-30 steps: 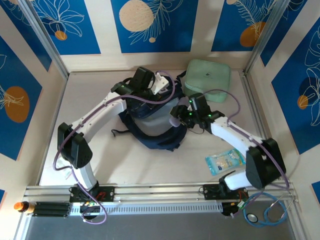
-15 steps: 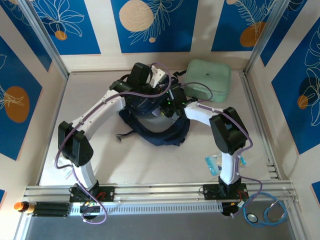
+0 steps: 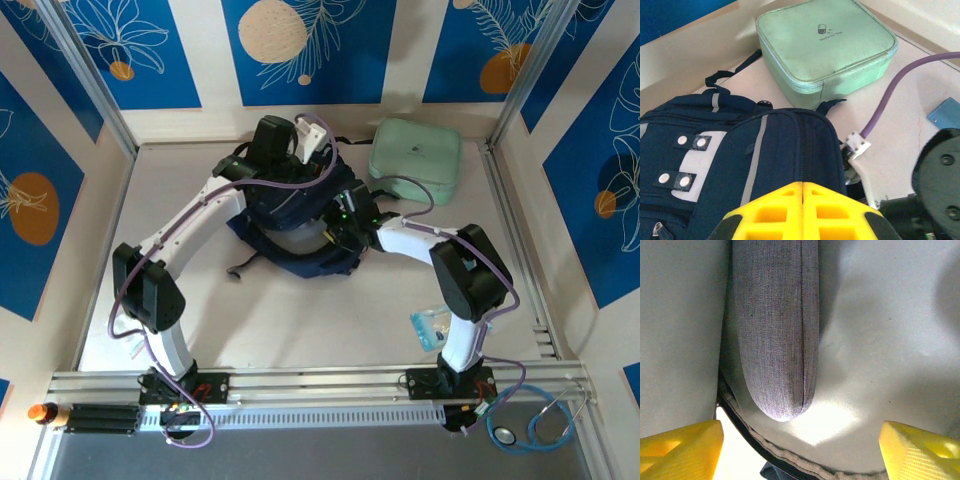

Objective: Pack the student bag
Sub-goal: Close the student bag at the top-center of the table.

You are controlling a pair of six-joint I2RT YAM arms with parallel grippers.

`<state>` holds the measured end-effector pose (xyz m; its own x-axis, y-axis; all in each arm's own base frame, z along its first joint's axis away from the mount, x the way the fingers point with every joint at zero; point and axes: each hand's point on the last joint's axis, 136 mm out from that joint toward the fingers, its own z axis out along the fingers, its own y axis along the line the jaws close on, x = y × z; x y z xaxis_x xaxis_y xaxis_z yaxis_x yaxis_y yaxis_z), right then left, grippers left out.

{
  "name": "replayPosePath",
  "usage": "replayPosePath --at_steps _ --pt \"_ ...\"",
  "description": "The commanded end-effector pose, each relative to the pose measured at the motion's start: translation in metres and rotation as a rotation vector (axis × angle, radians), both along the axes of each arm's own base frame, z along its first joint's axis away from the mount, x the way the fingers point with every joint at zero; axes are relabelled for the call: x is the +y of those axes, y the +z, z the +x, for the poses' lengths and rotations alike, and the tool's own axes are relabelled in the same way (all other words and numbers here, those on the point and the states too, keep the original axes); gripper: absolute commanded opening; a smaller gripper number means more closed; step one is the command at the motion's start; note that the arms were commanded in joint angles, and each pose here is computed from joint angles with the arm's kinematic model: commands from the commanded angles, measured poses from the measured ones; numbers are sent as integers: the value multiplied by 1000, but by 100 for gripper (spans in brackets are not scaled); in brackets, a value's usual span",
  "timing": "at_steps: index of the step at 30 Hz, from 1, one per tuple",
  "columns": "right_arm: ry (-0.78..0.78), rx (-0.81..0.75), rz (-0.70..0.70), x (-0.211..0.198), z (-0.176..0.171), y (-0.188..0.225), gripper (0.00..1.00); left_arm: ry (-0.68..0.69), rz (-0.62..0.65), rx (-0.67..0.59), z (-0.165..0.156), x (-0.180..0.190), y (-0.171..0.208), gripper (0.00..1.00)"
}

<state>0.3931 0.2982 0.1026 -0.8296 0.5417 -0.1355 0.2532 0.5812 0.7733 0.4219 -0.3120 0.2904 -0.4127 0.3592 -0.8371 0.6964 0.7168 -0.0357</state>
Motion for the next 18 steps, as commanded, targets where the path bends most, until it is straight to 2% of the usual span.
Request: replayPosePath --at_steps 1,7,11,18 --pt "-41 -2 -7 -6 2 8 76 -9 -51 -20 -4 3 18 0" --pt "-39 42 -19 5 15 -12 55 -23 -61 -8 -7 2 19 0" --pt "-24 11 -10 15 28 -15 44 -26 -63 12 -9 1 15 0" --pt "-8 -53 71 32 49 -10 25 51 -19 63 -7 21 -6 0"
